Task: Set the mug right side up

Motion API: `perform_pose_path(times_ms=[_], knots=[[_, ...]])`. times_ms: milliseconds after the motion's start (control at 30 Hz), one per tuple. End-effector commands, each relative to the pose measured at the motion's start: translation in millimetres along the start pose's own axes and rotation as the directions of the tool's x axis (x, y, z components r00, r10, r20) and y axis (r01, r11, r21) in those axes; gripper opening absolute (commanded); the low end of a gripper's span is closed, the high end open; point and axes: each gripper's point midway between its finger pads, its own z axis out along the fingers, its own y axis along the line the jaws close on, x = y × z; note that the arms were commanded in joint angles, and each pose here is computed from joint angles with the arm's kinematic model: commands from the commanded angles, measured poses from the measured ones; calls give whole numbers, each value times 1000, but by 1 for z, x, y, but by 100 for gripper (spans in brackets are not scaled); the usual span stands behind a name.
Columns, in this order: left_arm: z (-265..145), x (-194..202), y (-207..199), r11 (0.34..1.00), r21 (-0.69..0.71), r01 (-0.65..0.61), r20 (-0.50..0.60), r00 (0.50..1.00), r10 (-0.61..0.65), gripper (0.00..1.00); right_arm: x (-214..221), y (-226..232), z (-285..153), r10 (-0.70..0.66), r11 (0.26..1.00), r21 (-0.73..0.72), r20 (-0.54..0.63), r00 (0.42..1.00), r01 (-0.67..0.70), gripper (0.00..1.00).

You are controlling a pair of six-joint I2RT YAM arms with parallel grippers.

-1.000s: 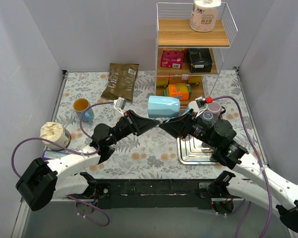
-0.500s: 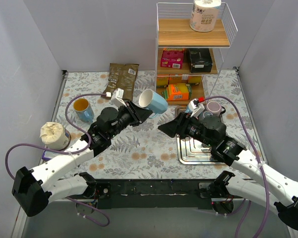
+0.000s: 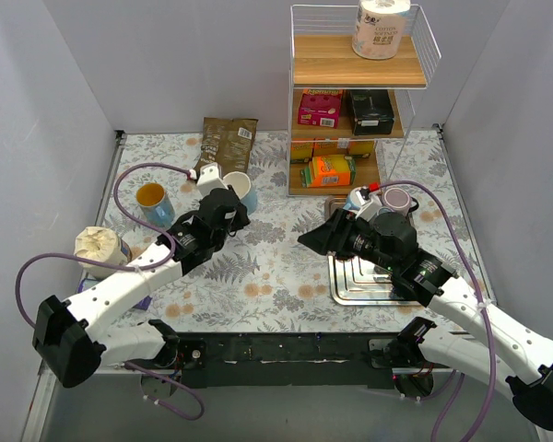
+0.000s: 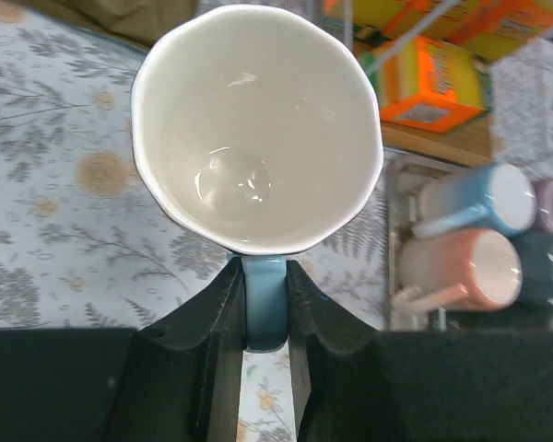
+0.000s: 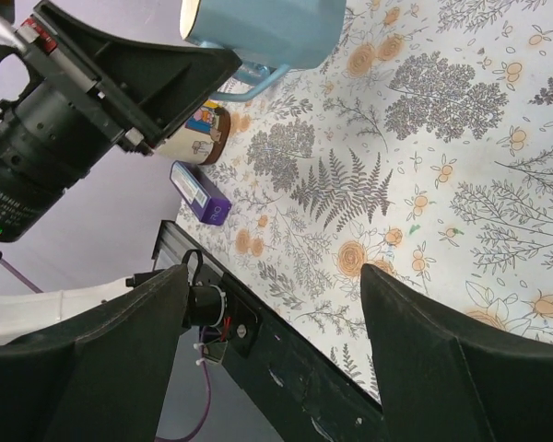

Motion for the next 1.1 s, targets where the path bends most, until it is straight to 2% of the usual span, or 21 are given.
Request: perform_pose_path(times_ms=[0,133,300,500,733,1067], knots=[[7,-42,40,978,-205,47,135,991,-20,0,-2,0,-2,19,1000,-4,-2,1000,-19,82],[22,-54,85,953,-291,83,188,982,-28,0,0,-5,-2,30,1000,2,-10,1000,-30,81],[42,-54,121,923,-380,56,182,983,15,0,-2,-10,-3,40,999,9,-4,999,-40,81],[66,-35,149,889,-458,18,133,990,49,0,-2,-14,-2,50,999,8,-17,999,-50,80],[81,-37,177,877,-479,18,140,989,56,0,-2,-19,-1,54,999,9,-30,998,-53,80],[112,-20,204,850,-522,-73,65,990,126,0,1,-28,4,63,998,20,-60,996,-62,82]])
